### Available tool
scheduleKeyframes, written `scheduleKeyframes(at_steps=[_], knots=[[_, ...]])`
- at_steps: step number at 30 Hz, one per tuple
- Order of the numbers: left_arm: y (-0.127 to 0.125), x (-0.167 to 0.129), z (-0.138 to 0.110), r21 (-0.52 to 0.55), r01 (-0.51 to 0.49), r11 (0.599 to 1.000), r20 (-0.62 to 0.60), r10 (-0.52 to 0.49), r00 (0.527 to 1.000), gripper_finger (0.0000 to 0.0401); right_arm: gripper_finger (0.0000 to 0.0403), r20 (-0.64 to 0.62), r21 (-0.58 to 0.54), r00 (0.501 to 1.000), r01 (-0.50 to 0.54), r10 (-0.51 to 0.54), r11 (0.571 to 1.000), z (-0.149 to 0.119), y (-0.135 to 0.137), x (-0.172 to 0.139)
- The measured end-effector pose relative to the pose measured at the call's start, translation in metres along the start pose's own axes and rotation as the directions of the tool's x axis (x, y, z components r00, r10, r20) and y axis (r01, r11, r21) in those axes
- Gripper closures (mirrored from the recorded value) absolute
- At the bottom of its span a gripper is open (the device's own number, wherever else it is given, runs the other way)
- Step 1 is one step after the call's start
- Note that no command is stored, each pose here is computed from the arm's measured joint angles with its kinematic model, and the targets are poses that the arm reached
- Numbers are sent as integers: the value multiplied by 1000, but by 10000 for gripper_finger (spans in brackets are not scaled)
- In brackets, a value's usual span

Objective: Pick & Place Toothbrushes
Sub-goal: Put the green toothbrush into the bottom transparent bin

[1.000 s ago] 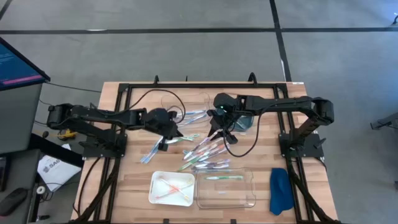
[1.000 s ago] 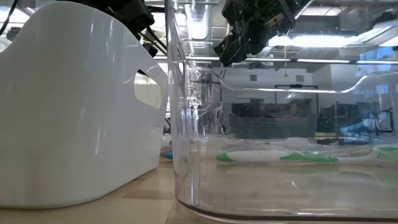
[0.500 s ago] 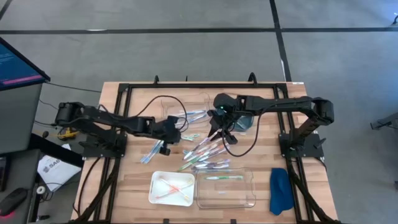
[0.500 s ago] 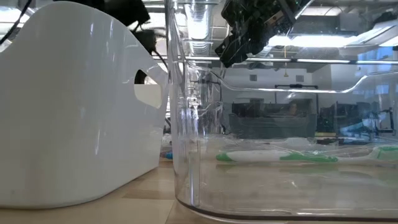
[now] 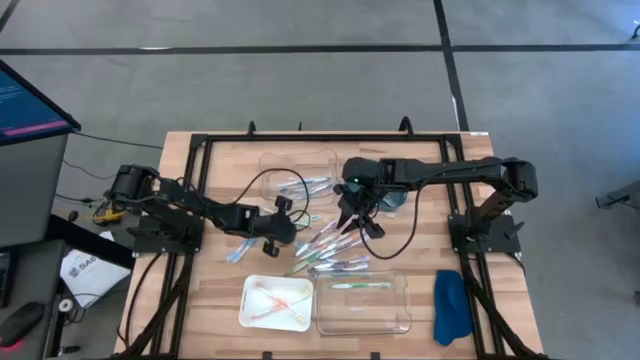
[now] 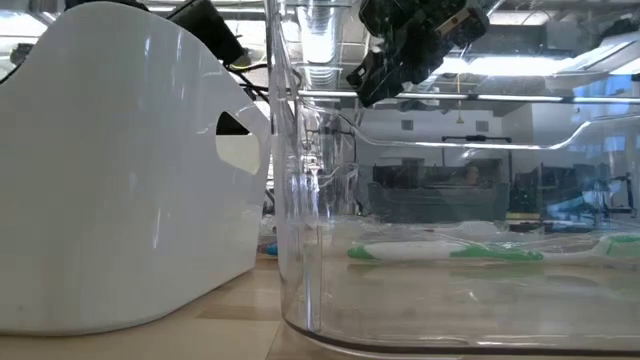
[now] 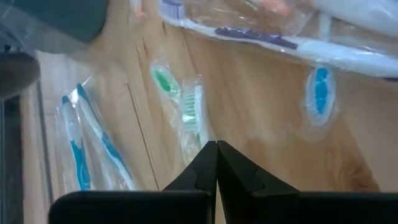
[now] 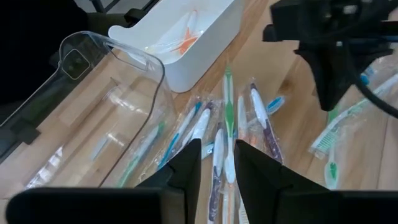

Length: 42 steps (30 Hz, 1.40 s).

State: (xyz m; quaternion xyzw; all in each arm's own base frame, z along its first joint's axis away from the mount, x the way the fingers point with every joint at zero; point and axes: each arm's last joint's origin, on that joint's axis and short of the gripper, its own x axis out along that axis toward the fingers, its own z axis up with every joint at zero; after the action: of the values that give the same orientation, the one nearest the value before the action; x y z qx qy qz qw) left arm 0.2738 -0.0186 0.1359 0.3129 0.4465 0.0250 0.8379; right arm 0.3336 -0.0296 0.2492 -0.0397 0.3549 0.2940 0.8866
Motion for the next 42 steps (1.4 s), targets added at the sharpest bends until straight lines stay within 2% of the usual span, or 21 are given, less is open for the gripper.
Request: scheduleKeyframes(at_steps=[3,7,11,16,21,31,42], knots=[[4,1,-2,-13,-6,1000,-6,6,1000,379,313,4,-3,1000,1,-1,1000,-3,0,2],[6,3,-3,-28,33,999,12,-33,999,336,313,-4,8,1000,0,0,1000,-13,0,8],[6,3,-2,-30,29,999,24,-28,999,296,313,3,23,1000,3,-4,1000,-13,0,8],[6,8,-3,-27,35,999,12,-35,999,273,313,11,25,1000,7,-7,1000,-12,-1,8],[6,22,-12,-35,42,999,-44,-43,998,270,313,12,25,1000,7,-7,1000,-12,-1,8],[7,26,-11,-44,29,999,-30,-31,999,271,313,13,24,1000,8,-8,1000,-12,-1,8],[11,27,-13,-61,49,997,-23,-50,998,337,313,10,26,1000,6,-7,1000,-12,-1,8]])
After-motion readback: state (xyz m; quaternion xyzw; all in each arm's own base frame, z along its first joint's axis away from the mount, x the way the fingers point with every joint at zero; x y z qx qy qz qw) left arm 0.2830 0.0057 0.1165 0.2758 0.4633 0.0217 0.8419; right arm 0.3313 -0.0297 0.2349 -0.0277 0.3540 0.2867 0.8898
